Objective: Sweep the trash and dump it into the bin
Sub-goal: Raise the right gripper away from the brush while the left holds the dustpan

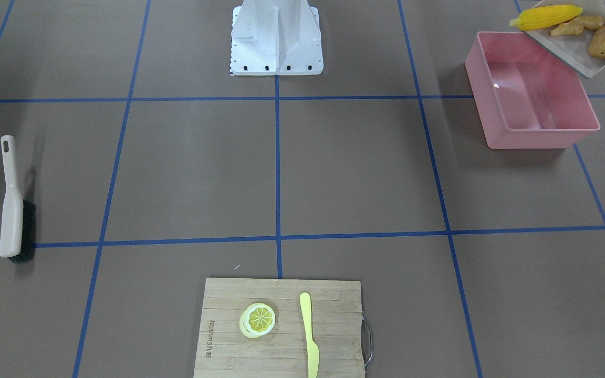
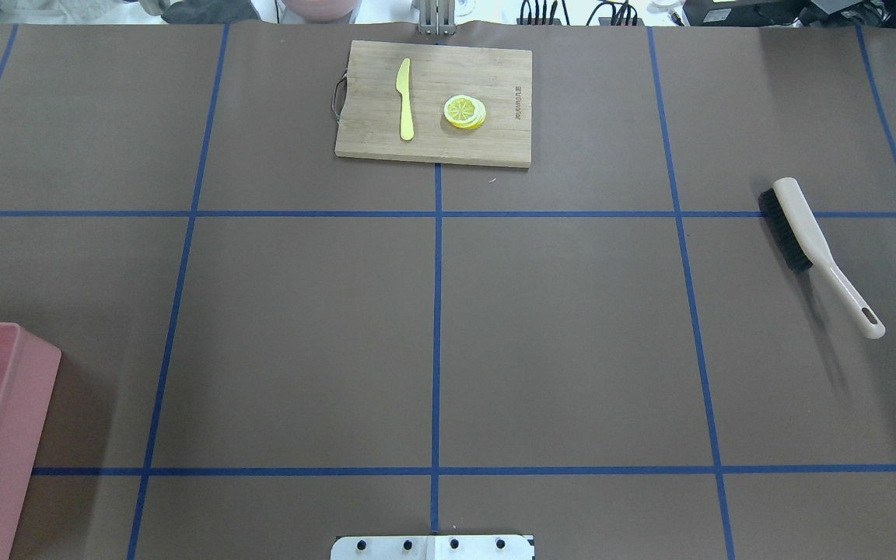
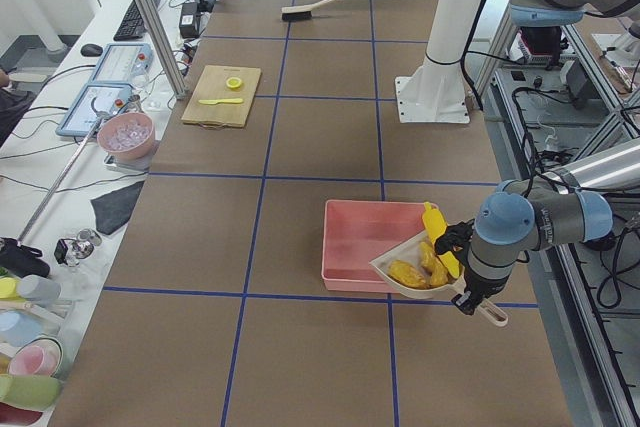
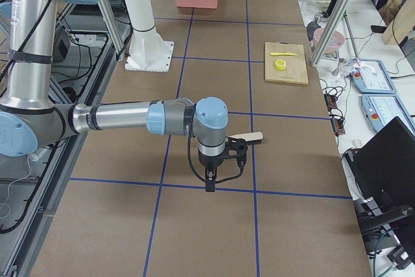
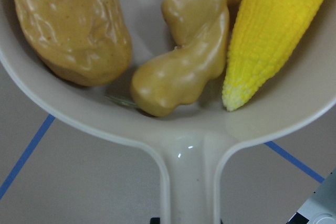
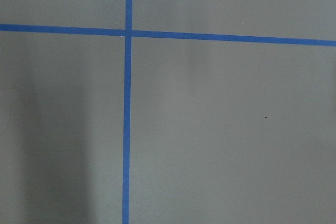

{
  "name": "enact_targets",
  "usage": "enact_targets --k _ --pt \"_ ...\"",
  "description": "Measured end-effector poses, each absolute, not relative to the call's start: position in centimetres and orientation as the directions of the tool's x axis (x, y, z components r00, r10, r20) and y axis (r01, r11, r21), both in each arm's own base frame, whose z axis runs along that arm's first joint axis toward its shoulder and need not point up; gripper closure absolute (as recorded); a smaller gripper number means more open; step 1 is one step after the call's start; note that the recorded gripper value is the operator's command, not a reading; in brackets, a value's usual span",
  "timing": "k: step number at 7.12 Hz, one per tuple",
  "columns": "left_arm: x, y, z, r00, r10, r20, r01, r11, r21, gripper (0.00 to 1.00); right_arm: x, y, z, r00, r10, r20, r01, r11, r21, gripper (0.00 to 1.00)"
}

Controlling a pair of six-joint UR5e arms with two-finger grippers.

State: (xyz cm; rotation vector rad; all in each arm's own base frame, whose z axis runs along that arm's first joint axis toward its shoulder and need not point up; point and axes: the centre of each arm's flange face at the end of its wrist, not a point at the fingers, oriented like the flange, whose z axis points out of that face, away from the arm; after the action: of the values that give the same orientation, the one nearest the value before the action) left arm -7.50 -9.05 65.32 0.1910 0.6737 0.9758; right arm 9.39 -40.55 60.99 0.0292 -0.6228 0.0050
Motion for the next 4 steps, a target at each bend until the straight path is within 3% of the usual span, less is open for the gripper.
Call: enact_targets --k 4 --pt "-7.75 -9.86 64.95 0.391 0.817 -0.424 -0.747 0.550 0.373 1.00 9.29 -40.46 61.04 0.806 -0.004 0.591 -0.013 1.000 0.024 0.00"
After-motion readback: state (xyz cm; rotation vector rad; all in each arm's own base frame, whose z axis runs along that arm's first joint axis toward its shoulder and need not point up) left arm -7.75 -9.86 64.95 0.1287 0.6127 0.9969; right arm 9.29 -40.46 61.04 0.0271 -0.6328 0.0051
